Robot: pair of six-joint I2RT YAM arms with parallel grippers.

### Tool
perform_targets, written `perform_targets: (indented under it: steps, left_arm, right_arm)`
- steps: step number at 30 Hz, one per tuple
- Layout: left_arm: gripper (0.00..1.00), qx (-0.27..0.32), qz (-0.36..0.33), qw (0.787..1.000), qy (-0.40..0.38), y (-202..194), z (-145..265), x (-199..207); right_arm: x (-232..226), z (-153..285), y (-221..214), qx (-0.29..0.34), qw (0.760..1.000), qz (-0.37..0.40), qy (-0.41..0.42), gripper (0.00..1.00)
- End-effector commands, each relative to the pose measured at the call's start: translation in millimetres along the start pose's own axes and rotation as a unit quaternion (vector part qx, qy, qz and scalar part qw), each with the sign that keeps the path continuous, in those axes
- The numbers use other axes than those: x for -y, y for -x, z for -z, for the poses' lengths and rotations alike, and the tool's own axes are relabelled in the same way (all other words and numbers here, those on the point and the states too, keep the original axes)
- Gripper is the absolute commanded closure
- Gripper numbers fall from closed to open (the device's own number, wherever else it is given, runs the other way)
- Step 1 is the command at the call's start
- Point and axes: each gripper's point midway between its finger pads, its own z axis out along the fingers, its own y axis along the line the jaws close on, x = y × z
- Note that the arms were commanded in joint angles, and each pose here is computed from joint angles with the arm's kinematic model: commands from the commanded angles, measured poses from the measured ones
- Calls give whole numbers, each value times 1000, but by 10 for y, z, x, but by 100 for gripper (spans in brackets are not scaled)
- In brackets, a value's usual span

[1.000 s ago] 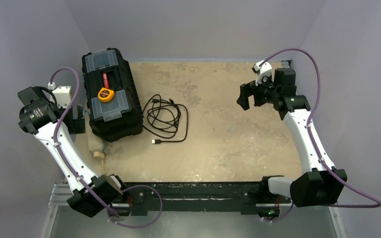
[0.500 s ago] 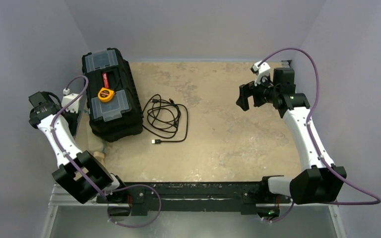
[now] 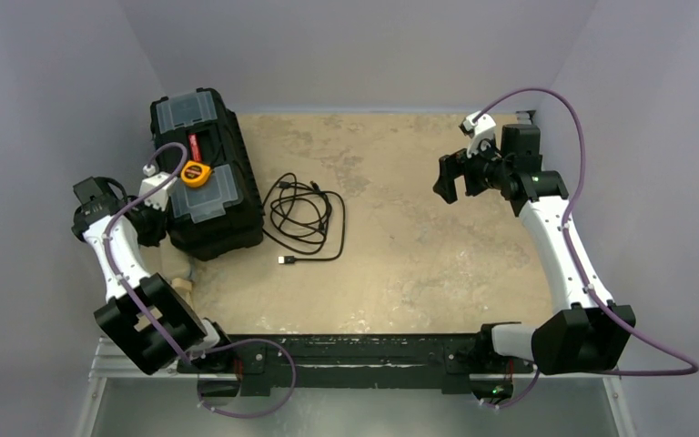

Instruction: Open the umbrella

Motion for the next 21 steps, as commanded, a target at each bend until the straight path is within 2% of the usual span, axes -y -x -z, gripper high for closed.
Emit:
perform_targets:
  steps: [1, 10, 17, 21]
  left_arm:
    - [100, 64, -52, 996, -44, 315, -95, 321]
    - [100, 91, -79, 990, -77, 870, -441, 776]
    - [100, 91, -81, 989, -85, 1549, -812, 975]
    - [100, 96, -54, 991, -79, 2012, -1053, 899]
  right_arm:
    - [14, 32, 145, 21, 1000, 14, 0, 1]
    - [-10, -6, 156, 24, 1000, 11, 10, 1]
    - [-4, -55, 124, 19, 1000, 9, 14, 1]
    - [-7, -69, 90, 14, 1000, 7, 15, 1]
